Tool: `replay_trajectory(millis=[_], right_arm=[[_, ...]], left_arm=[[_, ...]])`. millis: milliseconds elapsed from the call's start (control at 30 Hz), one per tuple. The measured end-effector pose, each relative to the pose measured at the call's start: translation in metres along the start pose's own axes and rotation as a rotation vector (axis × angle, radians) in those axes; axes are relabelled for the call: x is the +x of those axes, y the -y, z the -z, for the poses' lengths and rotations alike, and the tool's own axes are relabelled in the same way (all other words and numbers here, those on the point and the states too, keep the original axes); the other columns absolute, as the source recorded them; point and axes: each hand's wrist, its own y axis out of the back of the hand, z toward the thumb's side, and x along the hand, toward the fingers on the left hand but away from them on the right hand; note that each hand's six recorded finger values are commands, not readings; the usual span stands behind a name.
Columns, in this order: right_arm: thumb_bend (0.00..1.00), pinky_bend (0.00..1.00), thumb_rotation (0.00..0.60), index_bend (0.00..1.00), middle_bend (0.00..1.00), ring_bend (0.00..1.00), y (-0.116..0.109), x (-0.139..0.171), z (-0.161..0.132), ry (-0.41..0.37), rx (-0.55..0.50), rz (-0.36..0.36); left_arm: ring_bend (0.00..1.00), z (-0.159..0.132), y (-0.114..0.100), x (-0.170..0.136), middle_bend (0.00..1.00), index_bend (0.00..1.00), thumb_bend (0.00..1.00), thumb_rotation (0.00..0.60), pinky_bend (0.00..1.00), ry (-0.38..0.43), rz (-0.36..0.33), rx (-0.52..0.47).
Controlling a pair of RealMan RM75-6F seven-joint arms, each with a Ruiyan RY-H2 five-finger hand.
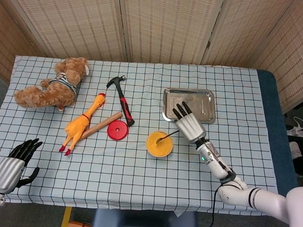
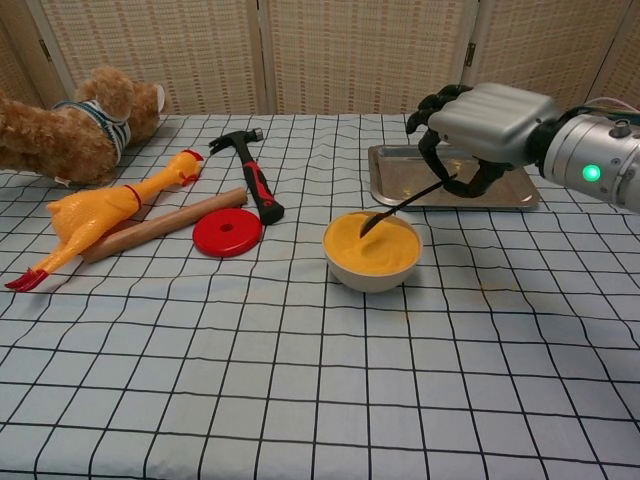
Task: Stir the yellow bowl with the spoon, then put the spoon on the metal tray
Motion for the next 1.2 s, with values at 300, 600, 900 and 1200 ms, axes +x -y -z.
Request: replay_trajectory(millis=[300, 600, 900, 1200], right_arm=[[0.65, 0.0, 0.6, 0.82, 0.15, 0.0, 0.012, -0.016, -0.006, 0.04, 0.004, 0.034], [0.66, 0.0, 0.6, 0.85, 0.15, 0.0, 0.019, -0.01, -0.007, -0.002, 0.047, -0.002], [0.66, 0.0, 0.6, 0.86, 0.15, 0.0, 0.01, 0.012, 0.005, -0.018, 0.039, -0.038], [0.69, 0.0, 0.6, 0.87, 0.15, 0.0, 0.001, 0.023, 0.009, 0.007, -0.004, 0.067]], left_arm=[[0.0, 0.001, -0.002, 0.0, 0.0, 0.0, 0.46, 0.6, 0.13, -0.002, -0.002, -0.004], [0.0, 0.001, -0.001, -0.001, 0.0, 0.0, 0.46, 0.6, 0.13, 0.001, 0.0, -0.001], [0.0, -0.002, 0.002, -0.001, 0.0, 0.0, 0.46, 0.6, 0.13, 0.008, 0.007, 0.004], [0.0, -0.001, 0.0, -0.001, 0.0, 0.0, 0.46, 0.6, 0.13, 0.004, 0.0, 0.004]])
